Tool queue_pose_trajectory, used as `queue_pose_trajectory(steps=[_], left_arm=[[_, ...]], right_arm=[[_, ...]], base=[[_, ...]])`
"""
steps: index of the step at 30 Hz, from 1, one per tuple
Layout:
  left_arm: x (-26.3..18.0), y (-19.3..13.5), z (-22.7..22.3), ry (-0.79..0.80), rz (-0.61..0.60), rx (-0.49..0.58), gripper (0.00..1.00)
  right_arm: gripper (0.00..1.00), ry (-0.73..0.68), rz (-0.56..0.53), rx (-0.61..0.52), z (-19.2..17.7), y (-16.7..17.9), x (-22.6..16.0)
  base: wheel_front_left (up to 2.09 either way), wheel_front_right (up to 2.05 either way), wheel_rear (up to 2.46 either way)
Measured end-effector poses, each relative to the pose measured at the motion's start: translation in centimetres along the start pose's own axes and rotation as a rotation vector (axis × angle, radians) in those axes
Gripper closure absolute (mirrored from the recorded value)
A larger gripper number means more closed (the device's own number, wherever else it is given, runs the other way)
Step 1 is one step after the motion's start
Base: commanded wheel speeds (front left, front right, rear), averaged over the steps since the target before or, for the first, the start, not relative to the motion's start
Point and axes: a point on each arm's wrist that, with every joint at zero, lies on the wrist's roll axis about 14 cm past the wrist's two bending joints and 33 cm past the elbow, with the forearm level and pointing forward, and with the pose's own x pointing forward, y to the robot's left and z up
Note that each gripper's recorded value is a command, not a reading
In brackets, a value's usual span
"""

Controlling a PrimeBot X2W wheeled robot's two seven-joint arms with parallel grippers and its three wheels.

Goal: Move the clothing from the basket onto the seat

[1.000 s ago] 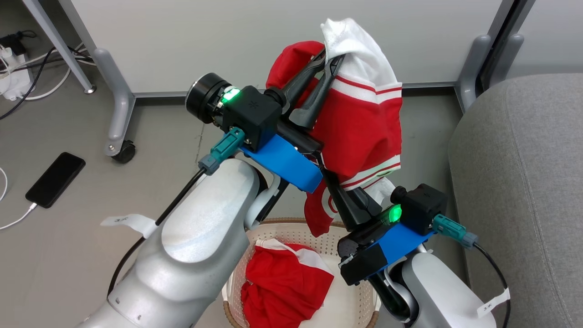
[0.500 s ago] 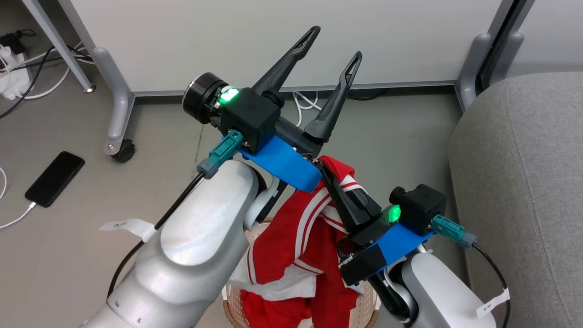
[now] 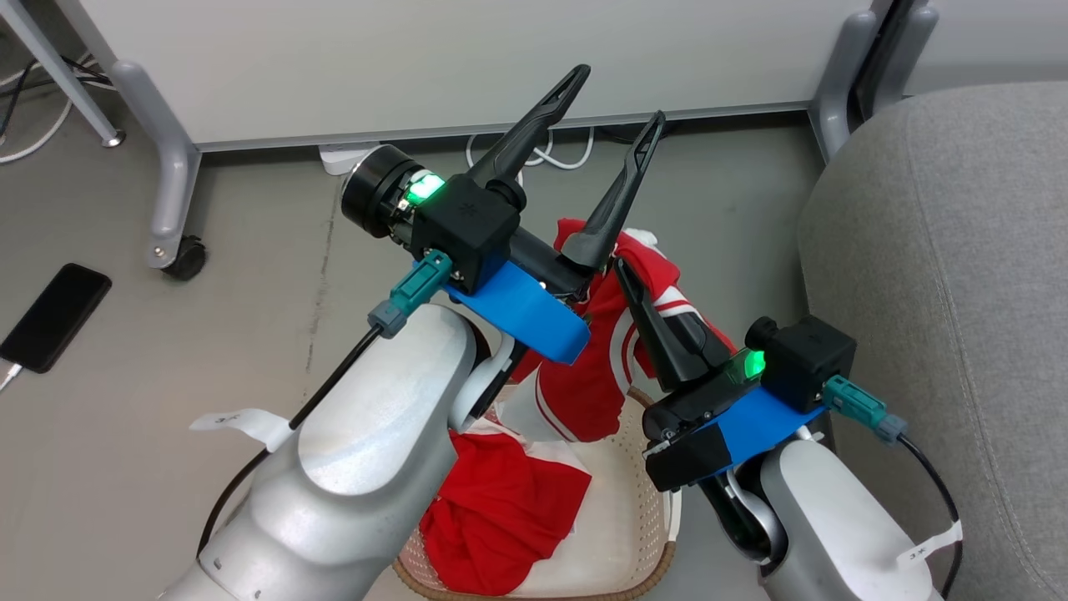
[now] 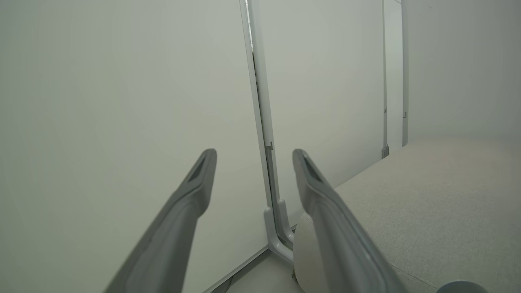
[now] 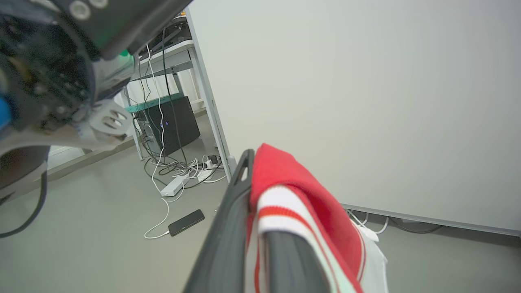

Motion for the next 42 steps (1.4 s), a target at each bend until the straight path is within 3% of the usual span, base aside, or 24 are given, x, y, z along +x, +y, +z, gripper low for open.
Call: queue_pose_trajectory(steps=[12,29,42], left_arm=[[1.6,-2.7,-3.5,0.046,-0.094,-0.061,0.00],[4.1,-9.9,-6.5,0.072,-0.297,-0.150,0.00],[5.0,-13.4,-8.0,0.086,-0.399,-0.199,0.00]], right_arm=[[1.00,-0.053,-0.159,-0.086,2.3,-5.7,-2.1],[1.00,-0.102,-0.485,-0.157,5.6,-13.7,-10.7],[1.00,-0.090,-0.645,-0.163,5.9,-16.6,-15.7]], base=[[0.00,0.00,0.00],[0.00,0.00,0.00],[0.00,0.00,0.00]])
